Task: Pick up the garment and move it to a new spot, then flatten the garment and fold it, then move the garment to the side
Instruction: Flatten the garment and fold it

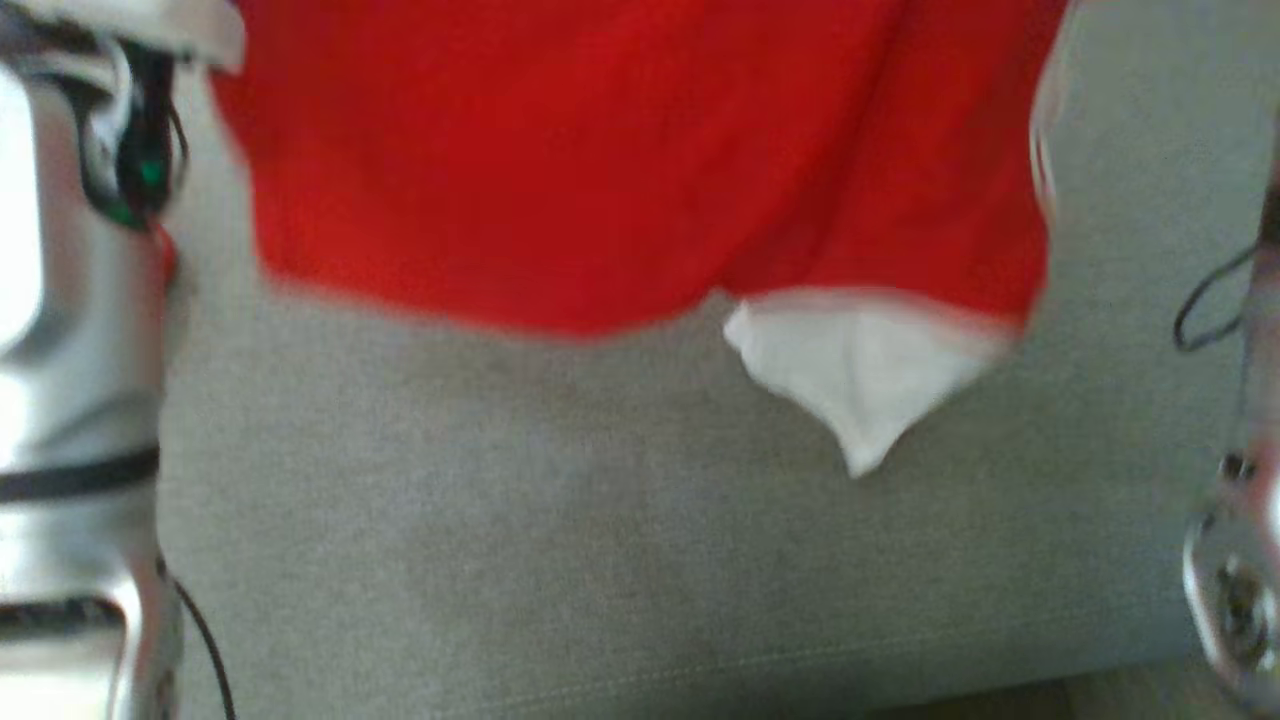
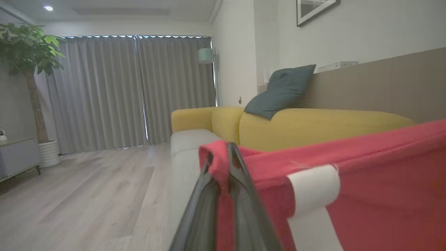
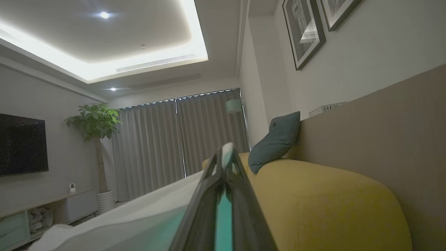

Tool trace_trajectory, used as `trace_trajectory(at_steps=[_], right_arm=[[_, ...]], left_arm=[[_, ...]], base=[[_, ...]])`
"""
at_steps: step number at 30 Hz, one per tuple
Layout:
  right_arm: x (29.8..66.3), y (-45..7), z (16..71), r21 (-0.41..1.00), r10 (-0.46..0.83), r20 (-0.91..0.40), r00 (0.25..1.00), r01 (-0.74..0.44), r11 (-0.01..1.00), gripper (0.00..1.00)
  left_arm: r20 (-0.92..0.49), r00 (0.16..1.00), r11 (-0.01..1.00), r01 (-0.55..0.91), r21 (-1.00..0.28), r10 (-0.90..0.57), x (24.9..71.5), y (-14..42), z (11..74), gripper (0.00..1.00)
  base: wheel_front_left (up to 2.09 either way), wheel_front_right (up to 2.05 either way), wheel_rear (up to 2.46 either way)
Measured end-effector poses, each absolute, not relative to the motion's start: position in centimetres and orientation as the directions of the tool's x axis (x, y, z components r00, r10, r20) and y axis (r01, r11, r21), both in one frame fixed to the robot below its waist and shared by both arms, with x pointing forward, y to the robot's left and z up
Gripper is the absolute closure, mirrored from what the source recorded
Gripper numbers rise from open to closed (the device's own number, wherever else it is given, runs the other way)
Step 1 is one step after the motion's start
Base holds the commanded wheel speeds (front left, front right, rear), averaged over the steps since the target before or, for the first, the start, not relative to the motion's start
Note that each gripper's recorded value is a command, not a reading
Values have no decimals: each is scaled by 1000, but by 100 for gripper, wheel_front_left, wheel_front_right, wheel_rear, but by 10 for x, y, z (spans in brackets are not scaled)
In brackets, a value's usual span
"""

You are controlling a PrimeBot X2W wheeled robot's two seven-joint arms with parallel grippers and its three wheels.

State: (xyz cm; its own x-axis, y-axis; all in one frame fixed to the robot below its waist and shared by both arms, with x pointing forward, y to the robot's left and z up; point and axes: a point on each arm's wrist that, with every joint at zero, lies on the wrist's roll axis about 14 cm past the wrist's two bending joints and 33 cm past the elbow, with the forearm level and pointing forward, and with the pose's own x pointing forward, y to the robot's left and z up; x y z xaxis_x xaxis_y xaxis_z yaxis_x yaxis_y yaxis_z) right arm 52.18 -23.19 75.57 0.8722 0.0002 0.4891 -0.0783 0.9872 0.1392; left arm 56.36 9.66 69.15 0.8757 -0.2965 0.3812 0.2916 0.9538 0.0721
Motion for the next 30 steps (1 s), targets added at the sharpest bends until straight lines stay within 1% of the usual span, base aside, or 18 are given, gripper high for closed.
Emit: trace_trajectory(at_steps=[1,3,6,8,10,11,14,16,20,22,25,29,30], right_arm=[[532,-232,754,126,-3,493,870,-68,990,100],[550,-234,763,101,-17,536,844,-44,994,100],[569,-239,794,65,-37,643,765,-7,998,100],[579,-243,808,60,-49,677,734,11,998,100],[589,-247,810,64,-64,685,726,27,998,100],[594,-251,805,75,-77,674,734,36,997,100],[609,-256,763,74,-91,590,803,58,996,100],[614,-260,725,72,-100,515,852,73,995,100],[606,-264,630,88,-111,318,941,87,992,100],[592,-264,587,104,-114,226,967,93,990,100],[562,-261,531,136,-114,98,989,100,986,100],[516,-254,478,190,-103,-49,994,110,976,100],[493,-249,461,213,-90,-108,990,112,971,100]], left_arm=[[378,879,956,281,78,-290,574,97,687,100],[430,865,965,244,91,-259,592,100,695,100],[544,808,973,208,100,-228,613,101,726,100],[591,778,975,203,85,-213,623,99,743,100],[600,779,980,196,45,-183,634,102,745,100],[587,791,981,192,34,-175,639,103,738,100],[486,856,981,193,10,-173,651,103,689,100],[400,903,981,189,-40,-157,654,105,646,100],[188,972,977,170,-130,-144,634,103,548,100],[84,987,975,149,-166,-137,613,102,503,100],[-64,989,972,121,-201,-136,572,100,446,100],[-204,973,970,62,-233,-111,519,108,399,100],[-242,964,971,51,-234,-109,498,110,388,100]], base=[[0,0,0],[0,0,0],[0,0,0],[0,0,0],[0,0,0],[0,0,0],[0,0,0],[0,0,0],[0,0,0],[0,0,0],[0,0,0],[0,0,0],[0,0,0]])
